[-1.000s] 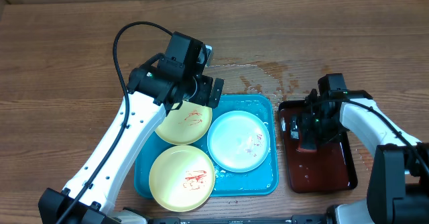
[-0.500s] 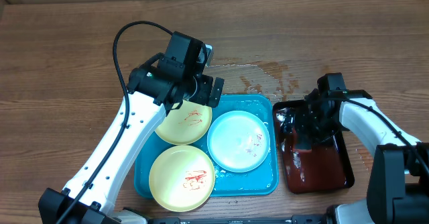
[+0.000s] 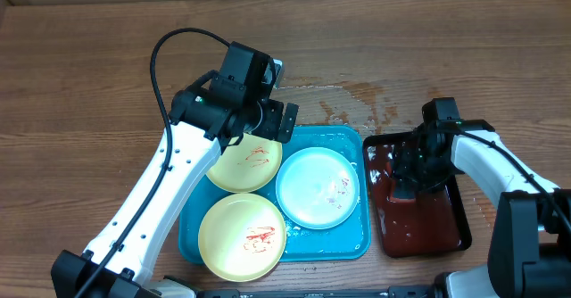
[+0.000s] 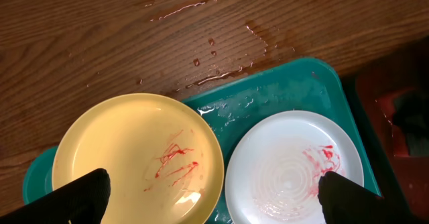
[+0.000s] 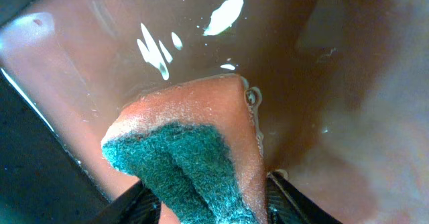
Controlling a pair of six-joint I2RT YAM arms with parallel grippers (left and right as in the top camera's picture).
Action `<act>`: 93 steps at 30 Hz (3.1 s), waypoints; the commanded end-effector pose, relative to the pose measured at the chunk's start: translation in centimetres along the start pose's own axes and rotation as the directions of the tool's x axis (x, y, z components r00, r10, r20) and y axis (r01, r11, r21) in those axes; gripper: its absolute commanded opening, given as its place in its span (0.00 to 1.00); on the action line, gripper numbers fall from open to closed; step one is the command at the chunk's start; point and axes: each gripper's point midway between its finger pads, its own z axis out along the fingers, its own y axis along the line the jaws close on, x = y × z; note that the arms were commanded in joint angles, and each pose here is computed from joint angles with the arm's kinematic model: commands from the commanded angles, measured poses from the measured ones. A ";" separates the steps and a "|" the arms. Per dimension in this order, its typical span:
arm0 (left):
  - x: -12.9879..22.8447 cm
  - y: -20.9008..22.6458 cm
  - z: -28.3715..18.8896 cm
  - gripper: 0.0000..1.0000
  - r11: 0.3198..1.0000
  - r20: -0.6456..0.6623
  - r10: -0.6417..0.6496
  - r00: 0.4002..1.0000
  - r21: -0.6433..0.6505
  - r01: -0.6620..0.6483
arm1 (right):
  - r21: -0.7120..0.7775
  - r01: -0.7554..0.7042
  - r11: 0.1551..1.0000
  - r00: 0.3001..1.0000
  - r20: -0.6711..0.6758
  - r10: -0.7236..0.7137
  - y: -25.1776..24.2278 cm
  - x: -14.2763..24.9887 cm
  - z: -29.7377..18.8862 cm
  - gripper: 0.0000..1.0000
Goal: Clean dirty plates on tray and stack at the side
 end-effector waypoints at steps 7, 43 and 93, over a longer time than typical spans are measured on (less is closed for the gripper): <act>-0.5 -0.5 -0.1 1.00 1.000 0.009 0.028 1.000 0.013 -0.028 | 0.044 -0.003 0.999 1.000 0.009 0.002 -0.8 -0.2 0.3 0.18; 0.1 -0.4 -0.1 0.80 1.000 -0.015 0.015 1.000 0.010 -0.015 | 0.055 0.024 0.998 1.000 0.017 -0.025 -0.9 -0.4 0.3 0.68; 5.5 -1.0 5.8 0.14 0.997 -0.327 -0.008 0.945 0.065 0.031 | 0.059 -0.065 0.996 0.993 0.101 0.059 -0.2 -0.5 -5.6 0.04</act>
